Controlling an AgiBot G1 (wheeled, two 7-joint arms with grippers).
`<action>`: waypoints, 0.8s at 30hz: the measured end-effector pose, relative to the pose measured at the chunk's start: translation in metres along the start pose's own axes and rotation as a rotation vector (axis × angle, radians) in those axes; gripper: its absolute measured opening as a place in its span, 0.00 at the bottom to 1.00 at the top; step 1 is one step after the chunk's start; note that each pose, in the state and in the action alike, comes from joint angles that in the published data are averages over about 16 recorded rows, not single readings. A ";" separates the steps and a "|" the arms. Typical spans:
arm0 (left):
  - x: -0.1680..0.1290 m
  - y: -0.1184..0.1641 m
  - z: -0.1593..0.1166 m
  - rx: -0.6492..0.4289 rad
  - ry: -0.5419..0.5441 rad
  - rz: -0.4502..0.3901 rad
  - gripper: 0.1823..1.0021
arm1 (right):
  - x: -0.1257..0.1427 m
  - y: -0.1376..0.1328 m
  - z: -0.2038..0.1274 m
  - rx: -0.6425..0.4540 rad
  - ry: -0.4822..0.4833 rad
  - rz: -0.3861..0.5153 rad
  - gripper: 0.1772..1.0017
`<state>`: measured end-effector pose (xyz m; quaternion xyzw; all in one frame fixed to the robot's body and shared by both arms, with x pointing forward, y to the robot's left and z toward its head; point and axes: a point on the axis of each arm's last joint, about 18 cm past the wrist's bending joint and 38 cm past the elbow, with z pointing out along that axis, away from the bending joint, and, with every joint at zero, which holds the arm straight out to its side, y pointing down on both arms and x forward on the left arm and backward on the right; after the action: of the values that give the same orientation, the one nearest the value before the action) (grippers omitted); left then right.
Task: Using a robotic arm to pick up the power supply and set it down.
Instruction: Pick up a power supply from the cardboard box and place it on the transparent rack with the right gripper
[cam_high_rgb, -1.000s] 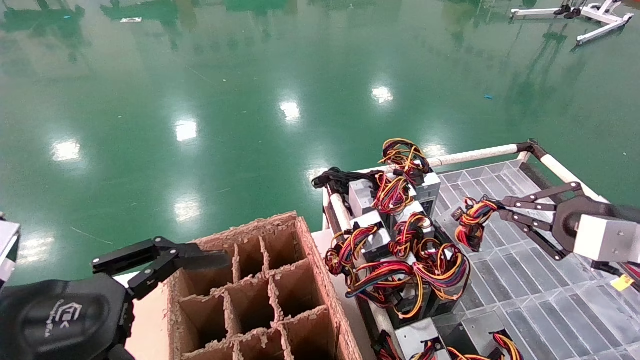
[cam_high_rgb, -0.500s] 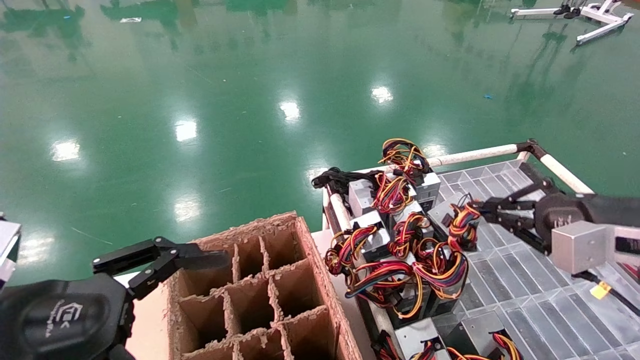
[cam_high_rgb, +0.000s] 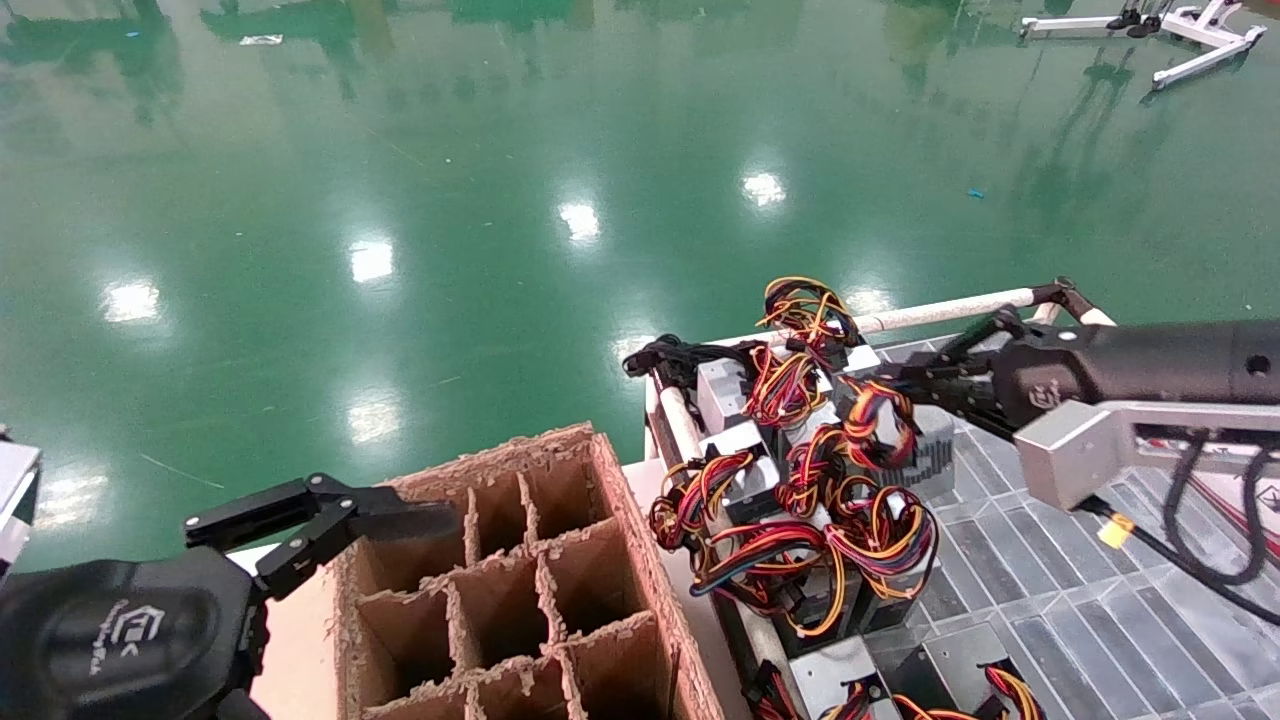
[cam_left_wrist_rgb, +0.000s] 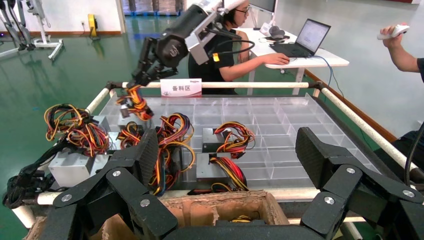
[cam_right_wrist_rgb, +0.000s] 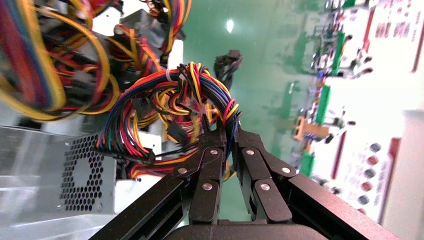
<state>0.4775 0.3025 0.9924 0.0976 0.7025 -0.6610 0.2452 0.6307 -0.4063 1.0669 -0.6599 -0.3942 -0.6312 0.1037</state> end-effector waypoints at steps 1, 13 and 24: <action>0.000 0.000 0.000 0.000 0.000 0.000 1.00 | 0.003 0.000 0.003 0.001 -0.001 -0.011 0.02; 0.000 0.000 0.000 0.000 0.000 0.000 1.00 | 0.032 0.008 0.033 -0.069 -0.047 -0.217 0.02; 0.000 0.000 0.000 0.000 0.000 0.000 1.00 | 0.055 0.008 0.057 -0.116 -0.069 -0.465 0.02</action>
<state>0.4775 0.3025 0.9924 0.0976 0.7025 -0.6610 0.2452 0.6726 -0.3544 1.1101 -0.5776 -0.5018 -0.6366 -0.0960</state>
